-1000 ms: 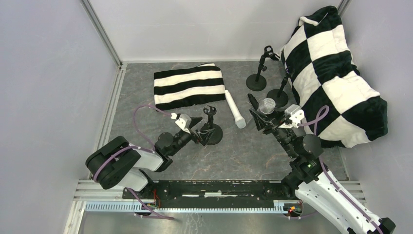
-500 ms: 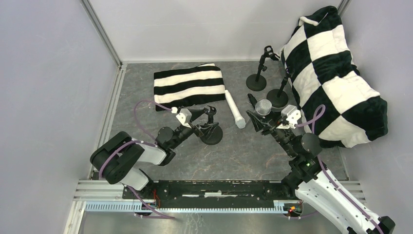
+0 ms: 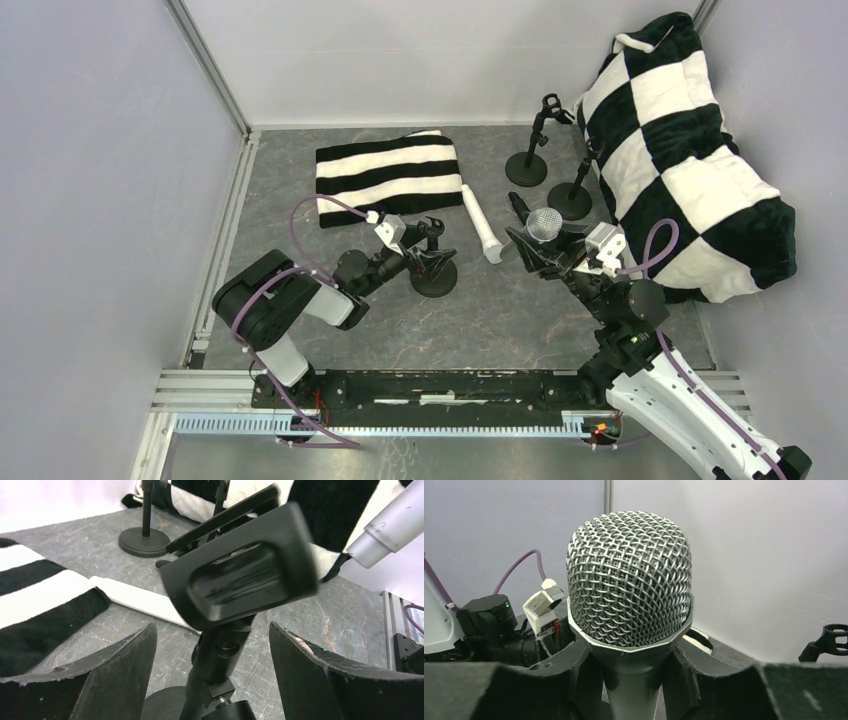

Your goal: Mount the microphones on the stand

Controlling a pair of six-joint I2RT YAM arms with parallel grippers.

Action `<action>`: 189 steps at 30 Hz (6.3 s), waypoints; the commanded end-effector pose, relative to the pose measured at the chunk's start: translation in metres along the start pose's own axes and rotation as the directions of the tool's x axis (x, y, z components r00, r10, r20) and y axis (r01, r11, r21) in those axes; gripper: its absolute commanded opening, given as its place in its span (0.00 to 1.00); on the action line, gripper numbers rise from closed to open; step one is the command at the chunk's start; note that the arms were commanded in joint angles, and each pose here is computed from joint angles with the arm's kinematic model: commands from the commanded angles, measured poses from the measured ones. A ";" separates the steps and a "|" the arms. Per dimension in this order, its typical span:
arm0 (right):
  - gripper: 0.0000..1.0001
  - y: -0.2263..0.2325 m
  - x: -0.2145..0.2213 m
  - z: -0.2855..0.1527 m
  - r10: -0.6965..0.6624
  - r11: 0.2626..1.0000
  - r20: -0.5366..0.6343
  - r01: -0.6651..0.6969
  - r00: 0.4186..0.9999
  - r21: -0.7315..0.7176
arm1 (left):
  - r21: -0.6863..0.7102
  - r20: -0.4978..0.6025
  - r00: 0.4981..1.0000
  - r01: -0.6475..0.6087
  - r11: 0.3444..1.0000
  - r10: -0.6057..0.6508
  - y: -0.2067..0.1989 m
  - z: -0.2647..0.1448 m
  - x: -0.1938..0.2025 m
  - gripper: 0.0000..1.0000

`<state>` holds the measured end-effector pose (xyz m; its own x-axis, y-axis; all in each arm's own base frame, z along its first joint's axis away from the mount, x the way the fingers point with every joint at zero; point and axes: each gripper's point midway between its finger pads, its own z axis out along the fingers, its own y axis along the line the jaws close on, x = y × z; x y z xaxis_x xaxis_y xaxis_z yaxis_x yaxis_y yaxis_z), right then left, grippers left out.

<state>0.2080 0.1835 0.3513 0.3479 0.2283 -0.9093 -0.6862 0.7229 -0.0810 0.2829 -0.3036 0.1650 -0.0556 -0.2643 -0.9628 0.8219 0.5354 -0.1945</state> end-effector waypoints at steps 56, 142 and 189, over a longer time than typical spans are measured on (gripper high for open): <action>0.00 0.039 -0.048 0.036 -0.022 0.965 0.265 0.089 0.964 -0.245 | 0.237 0.198 0.976 0.038 0.971 -0.087 -0.039 0.015 -0.062 0.02; 0.00 0.071 0.155 0.070 -0.134 0.859 -0.141 0.044 0.981 -0.510 | 0.313 0.120 0.991 0.013 0.950 -0.053 -0.063 0.006 -0.044 0.02; 0.00 0.062 0.283 0.035 -0.094 0.845 -0.460 -0.174 0.883 -0.506 | 0.340 0.121 0.992 -0.017 0.940 -0.026 -0.072 0.007 -0.051 0.02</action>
<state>0.2600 0.3325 0.2942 0.5740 0.2416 -0.7824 -0.8137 0.2753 -0.5120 0.2910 -0.3088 0.1845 -0.1355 -0.3555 -0.9248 0.8284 0.4714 -0.3025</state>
